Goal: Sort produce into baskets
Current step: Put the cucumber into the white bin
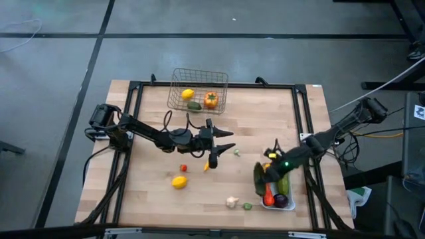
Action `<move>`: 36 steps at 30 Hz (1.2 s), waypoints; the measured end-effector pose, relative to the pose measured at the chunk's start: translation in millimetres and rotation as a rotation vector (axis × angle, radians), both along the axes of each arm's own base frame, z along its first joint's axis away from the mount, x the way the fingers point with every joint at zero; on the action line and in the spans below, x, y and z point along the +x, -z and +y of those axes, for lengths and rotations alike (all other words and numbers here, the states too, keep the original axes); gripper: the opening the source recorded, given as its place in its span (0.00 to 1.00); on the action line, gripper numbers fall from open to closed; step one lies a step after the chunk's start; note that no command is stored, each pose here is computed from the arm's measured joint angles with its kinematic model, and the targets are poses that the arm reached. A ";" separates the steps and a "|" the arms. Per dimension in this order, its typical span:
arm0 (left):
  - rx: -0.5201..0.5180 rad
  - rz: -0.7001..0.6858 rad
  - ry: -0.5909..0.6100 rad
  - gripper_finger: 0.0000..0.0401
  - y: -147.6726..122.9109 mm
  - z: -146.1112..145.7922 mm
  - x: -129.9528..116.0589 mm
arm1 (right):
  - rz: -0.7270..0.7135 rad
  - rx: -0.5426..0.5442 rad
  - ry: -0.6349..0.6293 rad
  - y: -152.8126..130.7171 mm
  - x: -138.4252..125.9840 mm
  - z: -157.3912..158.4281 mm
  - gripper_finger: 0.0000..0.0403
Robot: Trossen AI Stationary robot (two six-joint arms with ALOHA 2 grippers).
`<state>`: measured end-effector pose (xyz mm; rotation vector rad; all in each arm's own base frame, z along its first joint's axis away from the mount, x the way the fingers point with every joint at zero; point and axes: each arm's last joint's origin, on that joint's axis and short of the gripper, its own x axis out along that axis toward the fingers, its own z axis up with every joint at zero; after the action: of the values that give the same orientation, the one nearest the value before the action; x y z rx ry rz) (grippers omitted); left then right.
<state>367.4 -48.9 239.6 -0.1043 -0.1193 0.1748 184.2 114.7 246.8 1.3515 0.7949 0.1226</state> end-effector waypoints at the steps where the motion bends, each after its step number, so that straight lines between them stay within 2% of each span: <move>1: -0.001 0.000 0.000 0.50 0.0 0.0 0.0 | 0.064 0.022 -0.008 3.7 -3.6 3.4 0.34; 8: -0.002 -0.001 -0.003 0.50 0.0 1.4 0.2 | 0.315 0.108 -0.047 14.5 -28.9 25.4 0.34; 15: -0.003 0.001 -0.003 0.50 0.2 1.3 0.2 | 0.529 0.070 -0.012 31.5 -45.0 36.3 0.34; 22: -0.002 0.004 -0.003 0.50 0.5 1.2 0.2 | 0.562 0.048 0.002 39.6 -41.9 40.5 0.34; 36: -0.002 0.006 -0.005 0.50 0.6 2.1 0.3 | 0.530 0.027 0.051 40.1 -40.6 39.4 0.34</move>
<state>367.7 -46.8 239.0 -0.1050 -0.1136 0.1798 143.6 154.1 206.7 1.4477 1.2011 -0.2776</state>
